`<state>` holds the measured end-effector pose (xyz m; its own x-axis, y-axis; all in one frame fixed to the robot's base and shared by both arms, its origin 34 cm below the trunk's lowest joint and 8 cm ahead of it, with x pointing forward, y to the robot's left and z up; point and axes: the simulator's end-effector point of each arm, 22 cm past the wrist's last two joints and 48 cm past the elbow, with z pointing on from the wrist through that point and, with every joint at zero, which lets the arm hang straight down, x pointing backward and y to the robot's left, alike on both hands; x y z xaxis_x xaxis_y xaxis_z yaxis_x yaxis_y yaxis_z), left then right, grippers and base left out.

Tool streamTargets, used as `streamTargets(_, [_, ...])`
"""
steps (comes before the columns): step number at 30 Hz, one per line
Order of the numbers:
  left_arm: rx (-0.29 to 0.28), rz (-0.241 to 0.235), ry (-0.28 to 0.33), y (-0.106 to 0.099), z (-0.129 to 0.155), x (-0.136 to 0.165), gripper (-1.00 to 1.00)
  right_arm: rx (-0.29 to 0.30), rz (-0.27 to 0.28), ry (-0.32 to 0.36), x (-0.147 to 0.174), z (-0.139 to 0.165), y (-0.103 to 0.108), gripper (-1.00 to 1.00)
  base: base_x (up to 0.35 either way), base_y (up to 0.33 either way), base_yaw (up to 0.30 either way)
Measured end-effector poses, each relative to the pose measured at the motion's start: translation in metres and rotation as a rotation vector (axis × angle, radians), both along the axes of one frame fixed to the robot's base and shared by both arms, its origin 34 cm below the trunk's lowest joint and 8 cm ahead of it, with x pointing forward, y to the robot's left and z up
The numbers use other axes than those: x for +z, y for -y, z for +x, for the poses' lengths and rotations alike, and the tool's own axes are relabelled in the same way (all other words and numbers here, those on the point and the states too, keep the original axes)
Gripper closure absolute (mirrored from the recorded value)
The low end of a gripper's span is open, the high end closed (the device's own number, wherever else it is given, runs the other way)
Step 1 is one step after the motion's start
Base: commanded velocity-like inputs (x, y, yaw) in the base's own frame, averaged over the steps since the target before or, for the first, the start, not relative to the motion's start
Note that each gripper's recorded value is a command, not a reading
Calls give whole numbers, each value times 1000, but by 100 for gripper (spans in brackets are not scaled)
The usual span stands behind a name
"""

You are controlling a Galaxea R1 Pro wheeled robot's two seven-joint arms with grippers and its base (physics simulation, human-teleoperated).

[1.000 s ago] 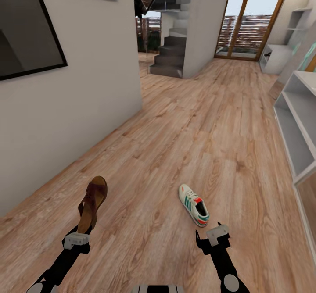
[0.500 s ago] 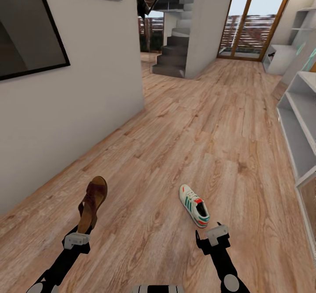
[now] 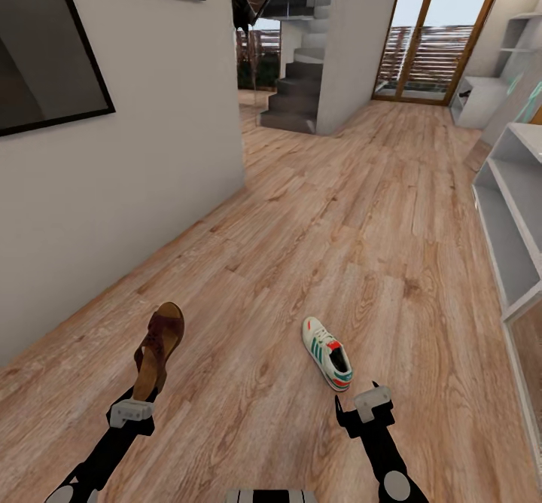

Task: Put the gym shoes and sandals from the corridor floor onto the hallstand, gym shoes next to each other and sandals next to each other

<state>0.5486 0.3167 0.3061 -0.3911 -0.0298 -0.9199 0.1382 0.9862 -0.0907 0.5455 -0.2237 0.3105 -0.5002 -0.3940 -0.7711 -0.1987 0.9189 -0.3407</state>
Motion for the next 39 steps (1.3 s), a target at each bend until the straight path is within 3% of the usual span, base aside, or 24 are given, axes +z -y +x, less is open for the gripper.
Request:
streamTargets(29, [3,-2,-12,-1,-2,-6,100,-3,-3,-11,-6,-2,1,-100,0,-1,79])
streamTargets(39, [0,0,-14,0,-3,-6,100,-1,-1,-15,-6,-3,0,-100,10,-160,5])
